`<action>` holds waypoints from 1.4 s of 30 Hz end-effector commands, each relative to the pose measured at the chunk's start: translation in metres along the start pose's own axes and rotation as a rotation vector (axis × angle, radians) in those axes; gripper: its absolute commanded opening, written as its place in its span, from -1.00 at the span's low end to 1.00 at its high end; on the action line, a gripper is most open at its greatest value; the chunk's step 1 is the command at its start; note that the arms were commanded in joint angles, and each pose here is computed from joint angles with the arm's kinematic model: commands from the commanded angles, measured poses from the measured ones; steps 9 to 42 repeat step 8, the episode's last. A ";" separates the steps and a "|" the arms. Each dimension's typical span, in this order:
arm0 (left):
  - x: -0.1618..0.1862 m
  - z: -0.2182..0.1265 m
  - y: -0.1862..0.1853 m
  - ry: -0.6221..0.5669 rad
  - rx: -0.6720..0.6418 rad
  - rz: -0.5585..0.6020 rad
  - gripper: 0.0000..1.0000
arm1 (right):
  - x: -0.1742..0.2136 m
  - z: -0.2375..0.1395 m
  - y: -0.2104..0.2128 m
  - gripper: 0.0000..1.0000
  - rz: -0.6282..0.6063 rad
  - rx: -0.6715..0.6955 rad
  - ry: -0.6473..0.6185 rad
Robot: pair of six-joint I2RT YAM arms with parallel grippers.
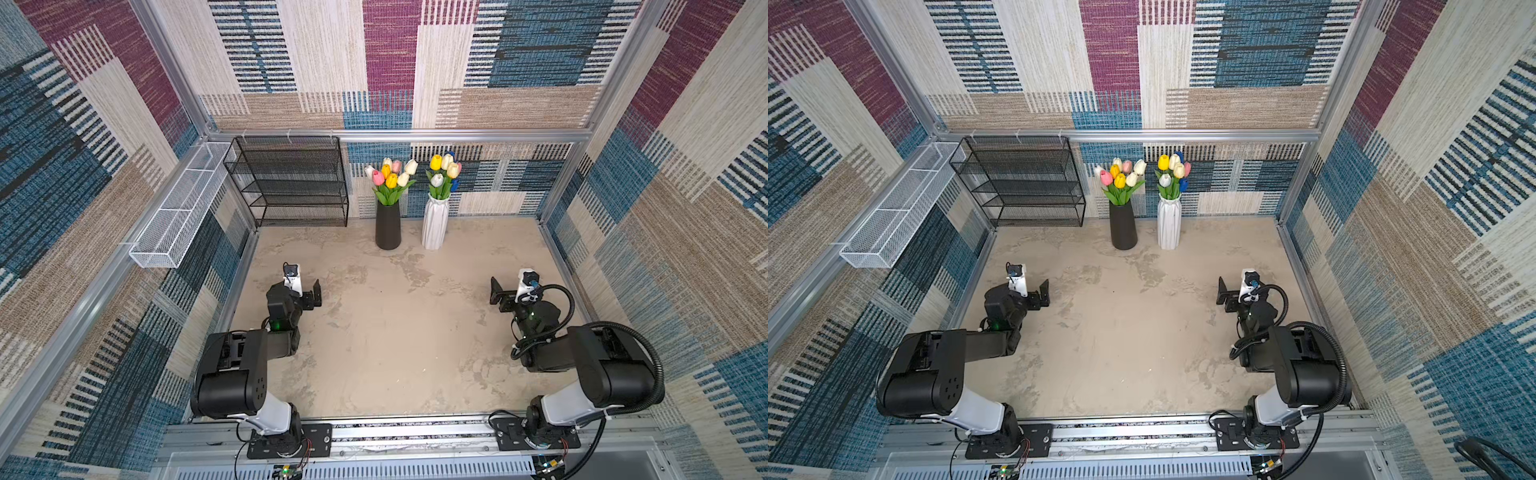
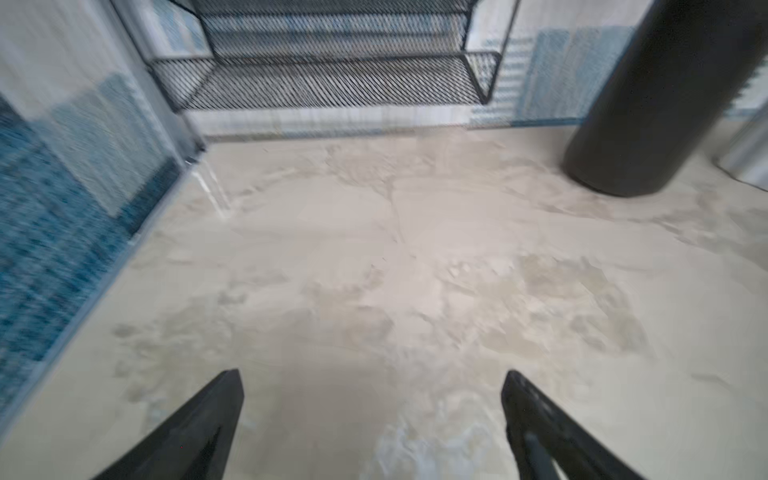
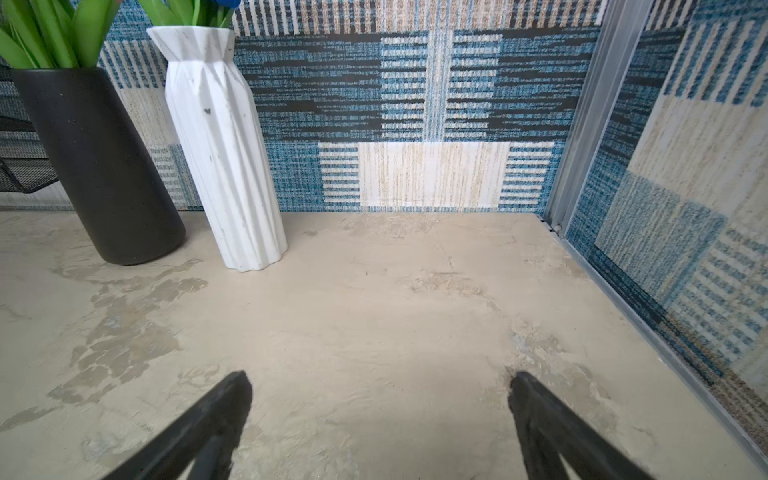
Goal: Arrange the flowers into the vase
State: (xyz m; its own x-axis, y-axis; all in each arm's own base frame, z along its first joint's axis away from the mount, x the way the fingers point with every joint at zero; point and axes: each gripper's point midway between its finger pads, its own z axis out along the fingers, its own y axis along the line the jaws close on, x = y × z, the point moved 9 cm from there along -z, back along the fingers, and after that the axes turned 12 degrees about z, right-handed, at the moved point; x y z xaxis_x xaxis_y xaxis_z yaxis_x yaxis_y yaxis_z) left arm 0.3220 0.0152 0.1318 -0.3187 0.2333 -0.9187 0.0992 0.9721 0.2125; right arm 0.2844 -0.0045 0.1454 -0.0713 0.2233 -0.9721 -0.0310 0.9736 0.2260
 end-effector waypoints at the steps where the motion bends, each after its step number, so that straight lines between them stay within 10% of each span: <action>1: 0.004 0.000 -0.003 0.028 0.052 -0.050 1.00 | -0.002 0.004 0.001 1.00 0.013 -0.007 -0.003; 42: 0.004 0.000 -0.004 0.027 0.053 -0.049 1.00 | -0.002 0.002 0.001 1.00 0.012 -0.011 -0.008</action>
